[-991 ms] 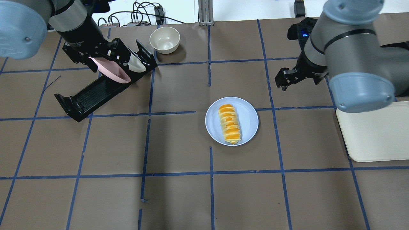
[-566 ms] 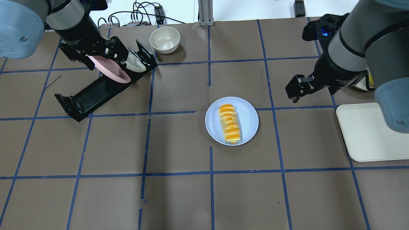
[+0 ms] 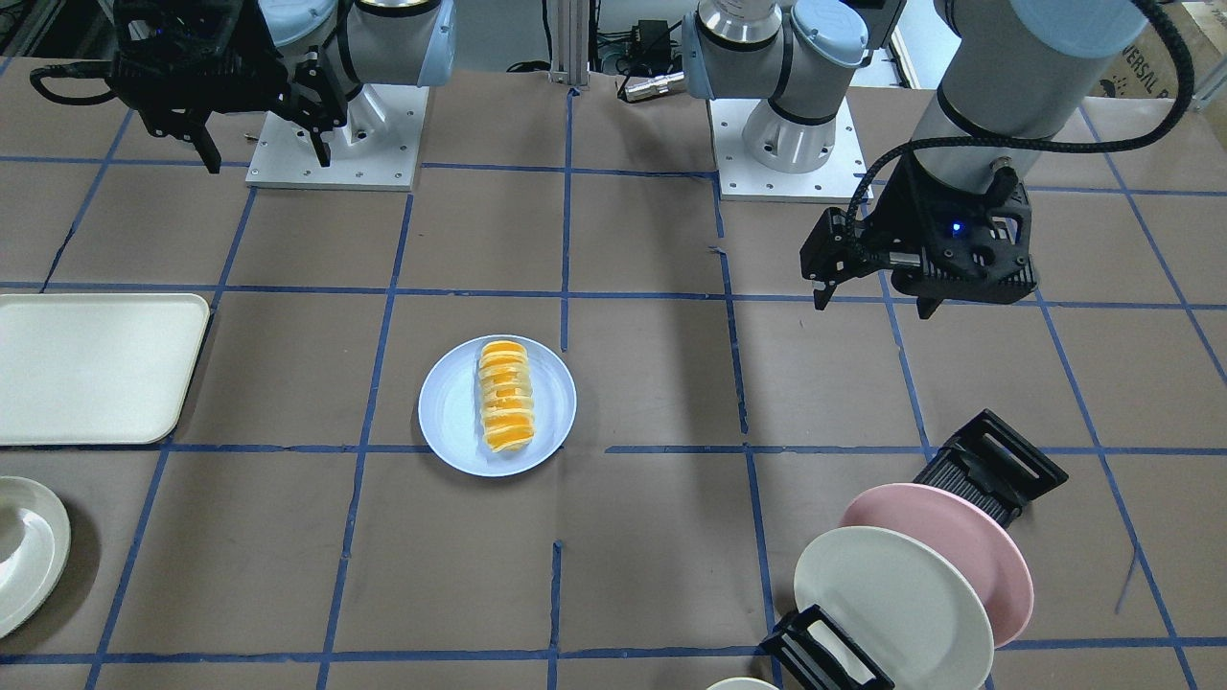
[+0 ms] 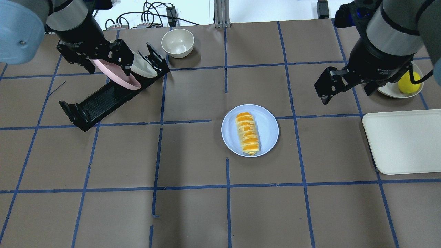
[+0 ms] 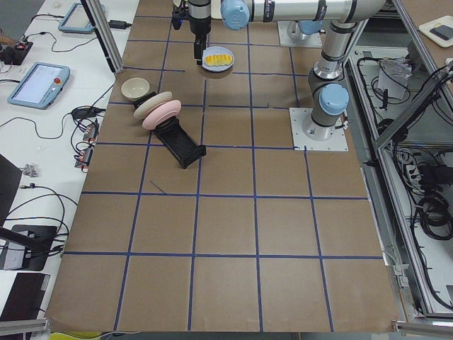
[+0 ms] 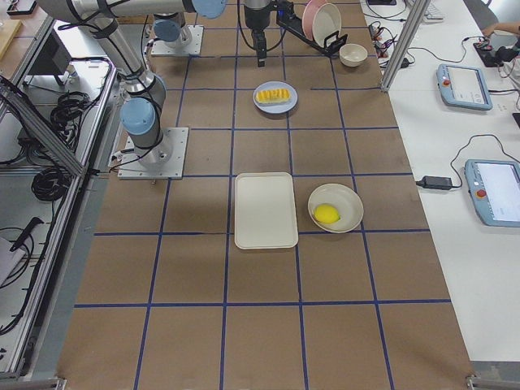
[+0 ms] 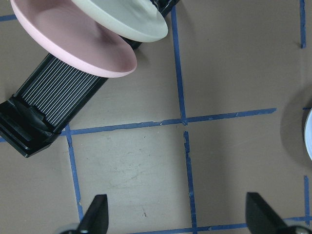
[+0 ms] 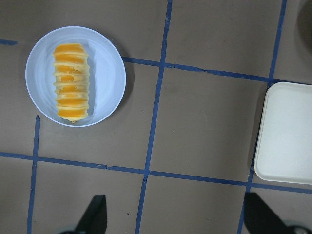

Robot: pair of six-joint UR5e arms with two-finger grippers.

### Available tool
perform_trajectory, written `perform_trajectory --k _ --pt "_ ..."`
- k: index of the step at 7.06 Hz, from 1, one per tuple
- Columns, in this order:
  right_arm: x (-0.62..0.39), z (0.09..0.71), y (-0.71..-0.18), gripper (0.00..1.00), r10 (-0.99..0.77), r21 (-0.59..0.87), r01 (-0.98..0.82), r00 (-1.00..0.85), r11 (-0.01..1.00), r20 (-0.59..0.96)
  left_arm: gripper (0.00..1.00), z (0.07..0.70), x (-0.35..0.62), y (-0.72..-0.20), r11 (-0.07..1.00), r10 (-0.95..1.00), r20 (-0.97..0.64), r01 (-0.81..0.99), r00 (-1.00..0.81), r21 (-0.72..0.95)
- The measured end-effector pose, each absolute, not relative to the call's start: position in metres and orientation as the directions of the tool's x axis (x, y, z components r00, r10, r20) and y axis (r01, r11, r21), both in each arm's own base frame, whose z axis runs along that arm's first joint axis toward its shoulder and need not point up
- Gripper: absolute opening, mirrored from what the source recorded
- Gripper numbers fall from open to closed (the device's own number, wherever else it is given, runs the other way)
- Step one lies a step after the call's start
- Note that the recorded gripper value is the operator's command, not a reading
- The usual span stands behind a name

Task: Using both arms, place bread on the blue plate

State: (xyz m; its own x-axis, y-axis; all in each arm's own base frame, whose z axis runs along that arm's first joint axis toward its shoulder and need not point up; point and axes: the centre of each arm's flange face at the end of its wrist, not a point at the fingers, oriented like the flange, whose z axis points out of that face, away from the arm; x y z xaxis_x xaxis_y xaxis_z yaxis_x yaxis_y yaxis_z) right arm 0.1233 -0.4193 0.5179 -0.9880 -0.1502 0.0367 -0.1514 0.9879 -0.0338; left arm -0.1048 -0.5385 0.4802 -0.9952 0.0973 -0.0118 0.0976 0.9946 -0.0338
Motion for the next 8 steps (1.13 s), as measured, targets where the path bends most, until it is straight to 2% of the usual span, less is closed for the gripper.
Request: perform_trajectory --k 8 --pt "0.1235 0.5188 -0.4229 1.00 -0.149 -0.034 -0.150 -0.988 0.988 0.033 1.00 0.4780 -0.1078 -0.5292 0.995 0.091 0.006 0.091 -0.996 -0.031"
